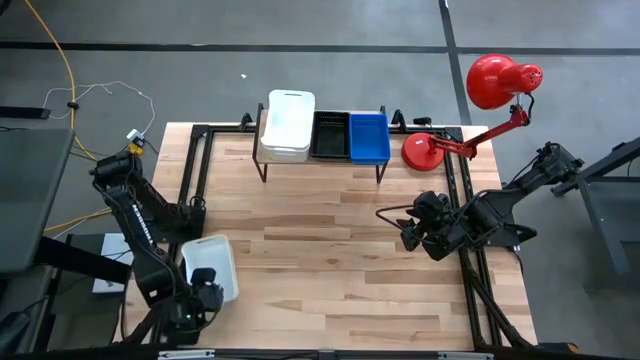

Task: Stack baskets on shelf by color
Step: Stack the white bin on top of the other bins on the shelf

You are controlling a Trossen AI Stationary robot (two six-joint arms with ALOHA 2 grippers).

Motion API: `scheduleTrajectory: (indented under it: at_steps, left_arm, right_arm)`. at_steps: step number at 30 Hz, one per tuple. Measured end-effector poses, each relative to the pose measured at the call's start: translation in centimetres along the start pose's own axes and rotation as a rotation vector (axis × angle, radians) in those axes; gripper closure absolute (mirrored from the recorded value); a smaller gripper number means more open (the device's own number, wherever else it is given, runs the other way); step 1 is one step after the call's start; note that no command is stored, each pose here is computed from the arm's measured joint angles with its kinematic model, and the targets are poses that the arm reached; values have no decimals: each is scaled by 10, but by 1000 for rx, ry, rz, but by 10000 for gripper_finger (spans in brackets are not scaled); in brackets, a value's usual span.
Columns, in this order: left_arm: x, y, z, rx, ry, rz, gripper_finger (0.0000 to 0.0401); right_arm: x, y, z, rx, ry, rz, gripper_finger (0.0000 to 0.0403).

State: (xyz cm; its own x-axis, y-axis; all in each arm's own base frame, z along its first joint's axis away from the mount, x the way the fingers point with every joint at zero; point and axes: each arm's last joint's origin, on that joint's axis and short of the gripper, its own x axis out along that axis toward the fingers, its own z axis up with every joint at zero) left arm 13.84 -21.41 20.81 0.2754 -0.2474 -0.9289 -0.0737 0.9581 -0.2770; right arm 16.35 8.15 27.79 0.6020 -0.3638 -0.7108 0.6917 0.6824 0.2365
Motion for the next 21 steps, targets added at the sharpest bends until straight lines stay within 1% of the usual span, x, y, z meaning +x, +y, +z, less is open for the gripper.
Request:
scheduleTrajectory:
  at_steps: [4, 7, 10, 12, 14, 18, 21]
  left_arm:
    - [-8, 4, 12, -2, 5, 37, 199]
    - [-23, 1, 23, -33, -32, 16, 199]
    - [-33, 2, 27, -54, -76, 53, 199]
    - [-35, 2, 28, -88, -103, 78, 199]
    - [-32, 4, 26, -127, -97, 96, 199]
    - [-15, 6, 21, -182, -11, 127, 199]
    - [-3, 7, 19, -214, 20, 172, 199]
  right_arm:
    - [0, 0, 0, 0, 0, 0, 211]
    - [0, 0, 0, 0, -1, 0, 211]
    - [0, 0, 0, 0, -1, 0, 211]
    - [0, 0, 0, -7, -1, 0, 211]
    - [0, 0, 0, -13, -1, 0, 211]
    - [0, 0, 0, -17, -1, 0, 211]
    - [0, 0, 0, -18, -1, 0, 211]
